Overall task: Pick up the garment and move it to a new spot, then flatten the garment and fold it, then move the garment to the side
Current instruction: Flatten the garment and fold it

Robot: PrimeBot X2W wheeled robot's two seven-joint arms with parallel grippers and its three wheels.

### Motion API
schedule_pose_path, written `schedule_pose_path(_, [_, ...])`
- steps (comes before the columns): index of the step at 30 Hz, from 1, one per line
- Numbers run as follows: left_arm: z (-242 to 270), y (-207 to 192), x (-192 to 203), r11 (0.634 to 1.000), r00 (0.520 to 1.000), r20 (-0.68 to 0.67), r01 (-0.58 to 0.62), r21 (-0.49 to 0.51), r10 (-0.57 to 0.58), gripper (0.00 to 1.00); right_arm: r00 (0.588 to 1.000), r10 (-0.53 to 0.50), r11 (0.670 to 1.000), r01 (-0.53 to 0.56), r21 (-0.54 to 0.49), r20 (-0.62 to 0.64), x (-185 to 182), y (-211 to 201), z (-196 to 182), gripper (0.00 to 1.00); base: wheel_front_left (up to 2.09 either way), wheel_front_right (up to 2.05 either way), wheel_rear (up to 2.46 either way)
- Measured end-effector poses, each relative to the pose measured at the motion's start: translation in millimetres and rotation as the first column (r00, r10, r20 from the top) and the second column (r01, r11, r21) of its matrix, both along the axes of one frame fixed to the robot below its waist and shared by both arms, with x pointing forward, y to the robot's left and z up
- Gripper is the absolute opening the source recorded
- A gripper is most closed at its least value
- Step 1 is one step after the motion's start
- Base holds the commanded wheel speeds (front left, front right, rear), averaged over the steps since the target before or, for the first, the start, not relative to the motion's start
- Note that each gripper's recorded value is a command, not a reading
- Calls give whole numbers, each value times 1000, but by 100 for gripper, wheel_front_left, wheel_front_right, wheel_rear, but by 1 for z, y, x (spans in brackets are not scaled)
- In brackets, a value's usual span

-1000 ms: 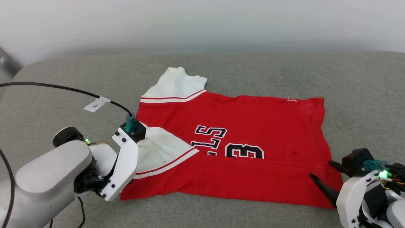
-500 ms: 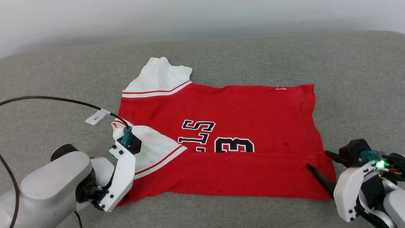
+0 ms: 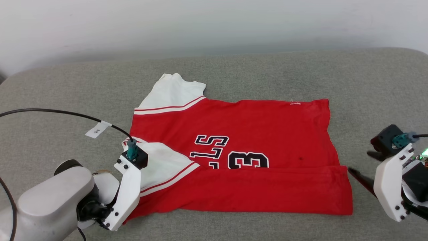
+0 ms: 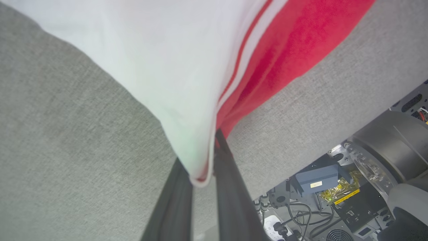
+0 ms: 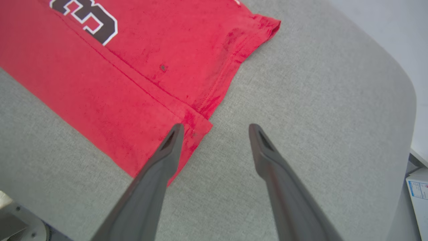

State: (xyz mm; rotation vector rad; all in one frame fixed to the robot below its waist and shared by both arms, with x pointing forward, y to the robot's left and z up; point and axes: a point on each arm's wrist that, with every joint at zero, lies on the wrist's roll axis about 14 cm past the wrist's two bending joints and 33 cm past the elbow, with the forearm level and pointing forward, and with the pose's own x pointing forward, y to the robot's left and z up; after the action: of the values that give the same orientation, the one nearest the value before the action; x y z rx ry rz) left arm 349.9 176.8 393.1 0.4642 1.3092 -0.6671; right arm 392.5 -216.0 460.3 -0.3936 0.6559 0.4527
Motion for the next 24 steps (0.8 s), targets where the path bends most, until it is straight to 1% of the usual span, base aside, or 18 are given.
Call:
schedule_pose_path(2, [4,1,-1,1000,1000,9,-3,-11,3,0,996,5,999,-8,-32,-84,-9,-3,-3,100,0,0,0])
schedule_pose_path(5, [7,-1,-3,1000,1000,13,3,-23,-3,0,980,3,996,-20,-84,-198,-19,-10,-8,100,0,0,0])
schedule_pose_path(7, [8,-2,-3,1000,1000,17,8,-30,-7,0,965,1,993,-32,-114,-262,-24,-12,-13,100,0,0,0])
schedule_pose_path(11, [9,-4,-1,999,1000,23,20,-39,-19,0,928,-2,989,-54,-140,-371,-34,-10,-36,100,0,0,0])
schedule_pose_path(14, [6,-5,-1,999,1000,18,23,-42,-23,0,900,1,988,-68,-139,-436,-39,-2,-58,100,0,0,0])
schedule_pose_path(19, [1,-3,2,999,1000,9,20,-42,-19,0,854,12,993,-73,-97,-520,-47,17,-91,100,0,0,0])
schedule_pose_path(24, [-3,-1,6,999,1000,8,6,-48,-6,0,841,11,995,-64,-81,-541,-47,21,-104,100,0,0,0])
